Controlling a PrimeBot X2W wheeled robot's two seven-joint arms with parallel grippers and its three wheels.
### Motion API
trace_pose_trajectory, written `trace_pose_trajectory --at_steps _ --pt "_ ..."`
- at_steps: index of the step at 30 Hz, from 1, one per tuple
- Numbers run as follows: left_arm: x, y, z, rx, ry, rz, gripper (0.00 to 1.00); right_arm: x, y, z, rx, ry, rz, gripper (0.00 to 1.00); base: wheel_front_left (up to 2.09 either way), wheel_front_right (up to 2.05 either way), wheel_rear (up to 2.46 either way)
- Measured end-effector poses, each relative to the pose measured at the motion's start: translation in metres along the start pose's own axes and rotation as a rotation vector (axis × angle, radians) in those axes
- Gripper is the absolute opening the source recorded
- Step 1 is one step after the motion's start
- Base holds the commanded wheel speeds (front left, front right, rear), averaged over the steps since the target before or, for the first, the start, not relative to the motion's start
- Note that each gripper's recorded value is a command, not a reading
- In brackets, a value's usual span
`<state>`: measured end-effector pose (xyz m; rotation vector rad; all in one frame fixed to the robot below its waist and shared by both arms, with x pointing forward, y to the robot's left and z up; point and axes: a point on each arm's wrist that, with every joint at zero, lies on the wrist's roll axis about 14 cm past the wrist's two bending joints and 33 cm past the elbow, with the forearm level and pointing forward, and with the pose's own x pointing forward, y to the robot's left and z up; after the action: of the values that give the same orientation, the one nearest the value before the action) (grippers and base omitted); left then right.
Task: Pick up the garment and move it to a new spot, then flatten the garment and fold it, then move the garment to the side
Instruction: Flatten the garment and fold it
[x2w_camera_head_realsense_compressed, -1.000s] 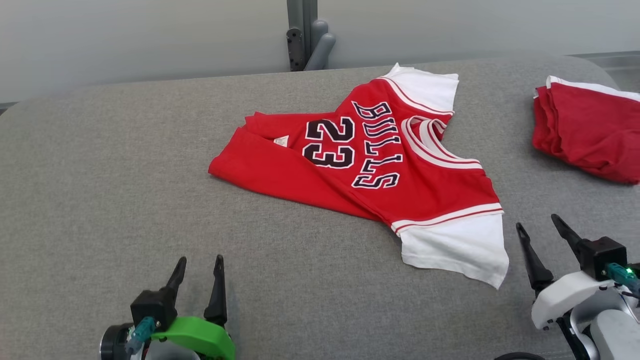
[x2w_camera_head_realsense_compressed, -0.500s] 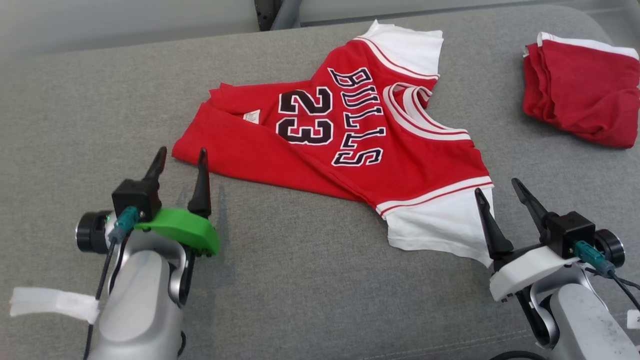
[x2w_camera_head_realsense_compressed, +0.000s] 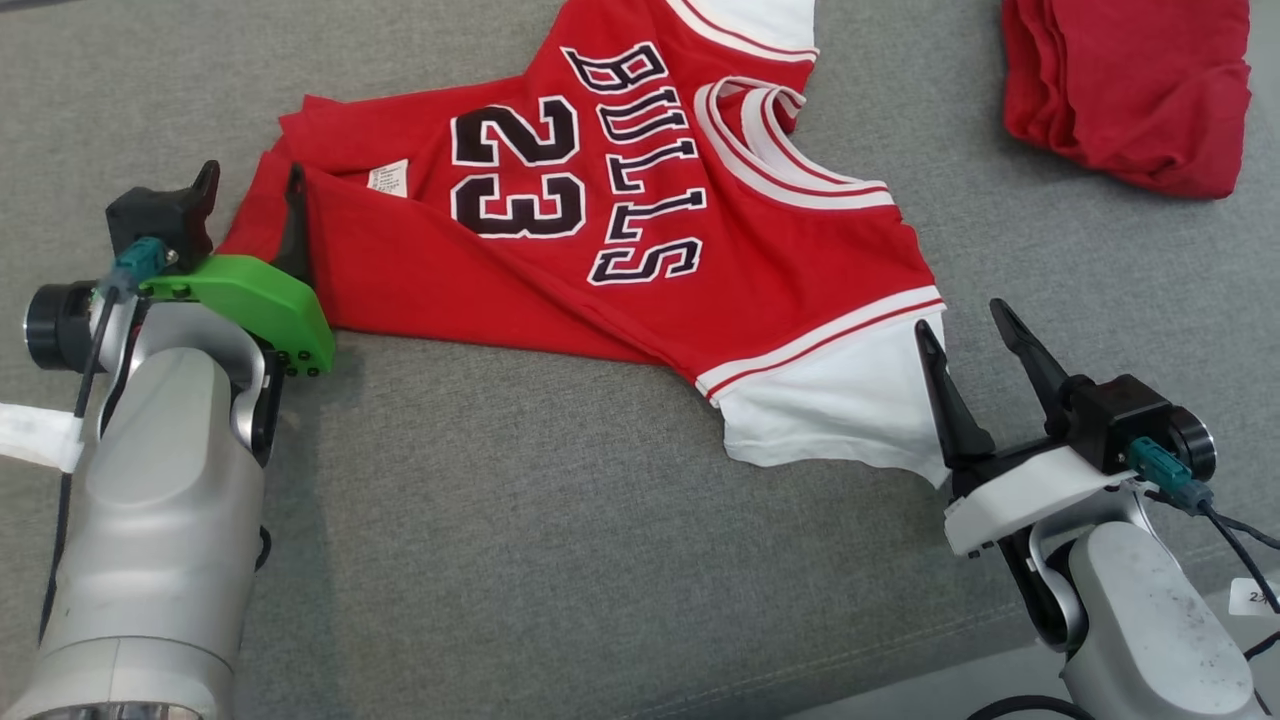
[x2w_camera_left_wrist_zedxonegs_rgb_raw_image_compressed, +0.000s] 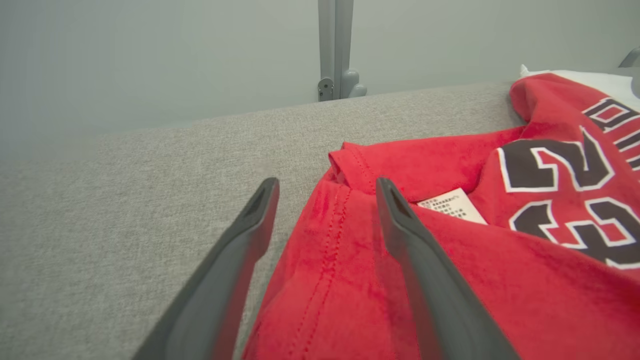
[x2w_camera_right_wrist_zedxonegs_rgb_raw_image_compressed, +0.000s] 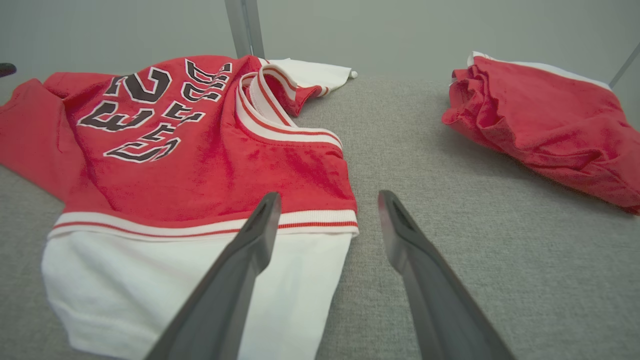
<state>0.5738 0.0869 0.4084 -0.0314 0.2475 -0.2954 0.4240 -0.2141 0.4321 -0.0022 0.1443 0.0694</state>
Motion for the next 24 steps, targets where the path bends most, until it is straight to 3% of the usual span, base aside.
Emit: trace_pose_trajectory --at_steps 9,11,13,14,24 --pt "0.017 -0.003 -0.031 -0.041 0.090 -0.013 1.00 0.000 -0.010 -0.011 0.006 0.032 -0.034 1.00 0.00 0.00 0.00" --pt "0.016 -0.003 -0.034 -0.043 0.097 -0.014 0.56 0.001 -0.010 -0.012 0.007 0.033 -0.034 1.00 0.00 0.00 0.00" --pt "0.015 -0.003 -0.035 -0.040 0.101 -0.015 0.23 0.001 -0.009 -0.012 0.008 0.032 -0.032 1.00 0.00 0.00 0.00" --pt "0.015 -0.004 -0.035 -0.040 0.102 -0.016 0.00 0.001 -0.009 -0.012 0.009 0.032 -0.031 1.00 0.00 0.00 0.00" --pt "0.006 -0.011 -0.006 -0.026 0.001 -0.042 0.00 -0.001 -0.015 -0.006 0.027 0.012 -0.055 1.00 0.00 0.00 0.00"
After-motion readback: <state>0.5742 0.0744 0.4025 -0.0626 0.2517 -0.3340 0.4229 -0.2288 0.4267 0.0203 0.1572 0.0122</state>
